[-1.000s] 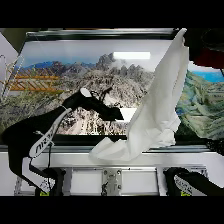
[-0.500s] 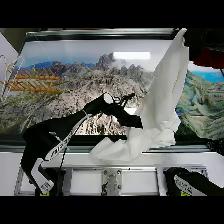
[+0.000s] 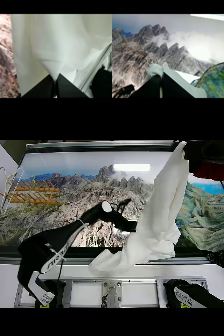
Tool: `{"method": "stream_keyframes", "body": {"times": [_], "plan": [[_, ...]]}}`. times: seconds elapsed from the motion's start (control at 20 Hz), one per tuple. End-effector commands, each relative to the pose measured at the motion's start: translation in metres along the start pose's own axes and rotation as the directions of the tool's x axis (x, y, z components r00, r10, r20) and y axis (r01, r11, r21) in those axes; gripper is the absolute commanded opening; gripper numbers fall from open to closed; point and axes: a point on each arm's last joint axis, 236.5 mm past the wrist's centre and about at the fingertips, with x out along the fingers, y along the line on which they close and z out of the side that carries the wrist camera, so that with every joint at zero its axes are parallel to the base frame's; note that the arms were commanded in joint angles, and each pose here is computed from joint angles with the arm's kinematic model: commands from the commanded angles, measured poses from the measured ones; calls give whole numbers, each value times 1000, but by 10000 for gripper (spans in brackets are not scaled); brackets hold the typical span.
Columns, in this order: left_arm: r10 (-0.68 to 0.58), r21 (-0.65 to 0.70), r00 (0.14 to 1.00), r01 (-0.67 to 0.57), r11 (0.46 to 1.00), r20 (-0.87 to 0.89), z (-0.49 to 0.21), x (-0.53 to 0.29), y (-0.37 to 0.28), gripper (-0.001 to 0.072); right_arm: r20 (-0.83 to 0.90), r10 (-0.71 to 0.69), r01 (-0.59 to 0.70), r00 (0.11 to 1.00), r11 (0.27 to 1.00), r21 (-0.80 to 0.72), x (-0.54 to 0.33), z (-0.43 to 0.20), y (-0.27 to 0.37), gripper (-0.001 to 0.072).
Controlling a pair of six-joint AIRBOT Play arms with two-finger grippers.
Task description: Fold the clothes and pants, and hang the long-sleeved shirts on hangers.
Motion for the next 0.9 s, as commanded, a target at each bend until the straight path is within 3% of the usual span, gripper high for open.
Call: {"method": "stream_keyframes", "body": {"times": [0.0,0.15,0.35,0.65,0.85], "plan": [[-17,33,967,9,999,253,64,-114,-15,13,115,-9,15,993,999,-51,-25,26,4,17],[-75,197,840,-39,980,537,94,-290,-81,13,320,-17,41,947,997,-66,-82,69,13,17],[-171,374,604,-228,899,779,46,-455,-190,14,519,-4,57,855,995,-86,-171,98,33,17],[-347,487,356,-465,739,868,-59,-551,-310,14,647,8,81,763,991,-108,-257,102,53,17],[-343,405,219,-583,705,913,-89,-584,-324,14,660,11,83,751,990,-111,-268,101,56,16]]}}
